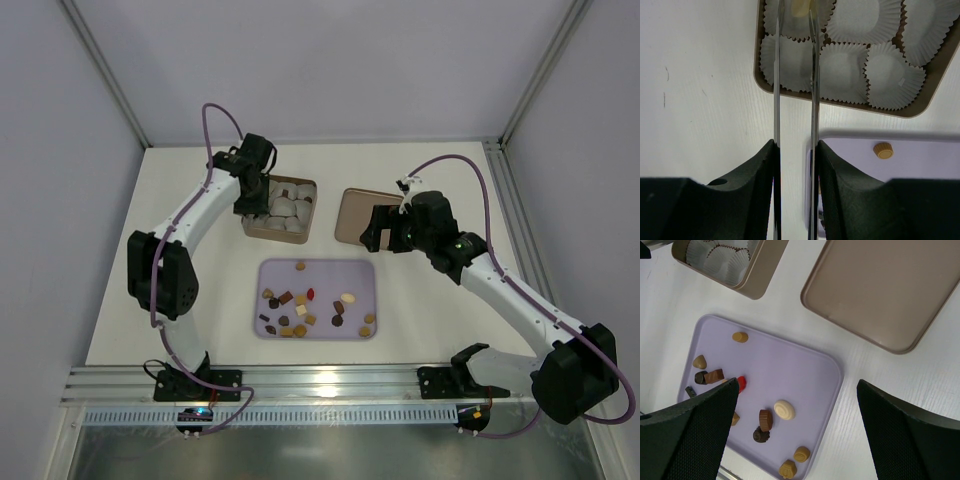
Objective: Pack the chocolate
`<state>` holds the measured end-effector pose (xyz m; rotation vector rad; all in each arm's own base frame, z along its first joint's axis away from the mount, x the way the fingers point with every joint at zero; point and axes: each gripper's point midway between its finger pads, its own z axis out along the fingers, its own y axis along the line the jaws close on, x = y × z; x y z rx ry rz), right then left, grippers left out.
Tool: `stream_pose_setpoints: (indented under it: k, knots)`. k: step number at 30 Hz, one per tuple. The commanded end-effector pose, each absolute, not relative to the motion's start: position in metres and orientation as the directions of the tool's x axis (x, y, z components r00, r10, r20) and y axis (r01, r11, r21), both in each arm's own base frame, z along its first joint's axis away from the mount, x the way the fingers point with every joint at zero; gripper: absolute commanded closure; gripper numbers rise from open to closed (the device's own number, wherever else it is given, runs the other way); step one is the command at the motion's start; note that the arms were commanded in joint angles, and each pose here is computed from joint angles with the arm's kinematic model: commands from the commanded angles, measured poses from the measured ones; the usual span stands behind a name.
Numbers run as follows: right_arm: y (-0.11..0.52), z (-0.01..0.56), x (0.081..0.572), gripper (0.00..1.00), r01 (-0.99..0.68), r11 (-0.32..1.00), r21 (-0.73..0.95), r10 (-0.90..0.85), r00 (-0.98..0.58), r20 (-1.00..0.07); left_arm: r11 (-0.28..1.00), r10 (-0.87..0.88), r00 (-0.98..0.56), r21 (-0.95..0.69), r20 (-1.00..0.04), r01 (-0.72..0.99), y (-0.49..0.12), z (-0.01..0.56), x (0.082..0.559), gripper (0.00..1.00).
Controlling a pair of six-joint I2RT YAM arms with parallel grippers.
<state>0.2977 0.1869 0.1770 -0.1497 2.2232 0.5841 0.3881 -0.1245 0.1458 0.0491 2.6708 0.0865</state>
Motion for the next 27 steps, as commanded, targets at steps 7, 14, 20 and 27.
stream_pose_setpoints:
  k: [7, 14, 20, 27]
  knots:
    - [0.189, 0.195, 0.304, 0.00, -0.315, 0.879, 0.358, 0.094, -0.621, -0.778, 0.999, 0.030, -0.835, -0.014, -0.549, 0.045, -0.131, 0.203, 0.381, 0.62]
    - [0.188, 0.201, 0.304, 0.00, -0.312, 0.881, 0.355, 0.100, -0.611, -0.786, 0.992, 0.060, -0.820, -0.055, -0.570, 0.110, -0.145, 0.227, 0.353, 0.62]
    - [0.184, 0.201, 0.300, 0.00, -0.303, 0.886, 0.352, 0.104, -0.609, -0.786, 0.977, 0.128, -0.813, -0.067, -0.569, 0.201, -0.166, 0.231, 0.303, 0.61]
    - [0.181, 0.195, 0.295, 0.00, -0.294, 0.885, 0.362, 0.115, -0.615, -0.780, 0.955, 0.200, -0.808, -0.075, -0.553, 0.288, -0.180, 0.227, 0.243, 0.60]
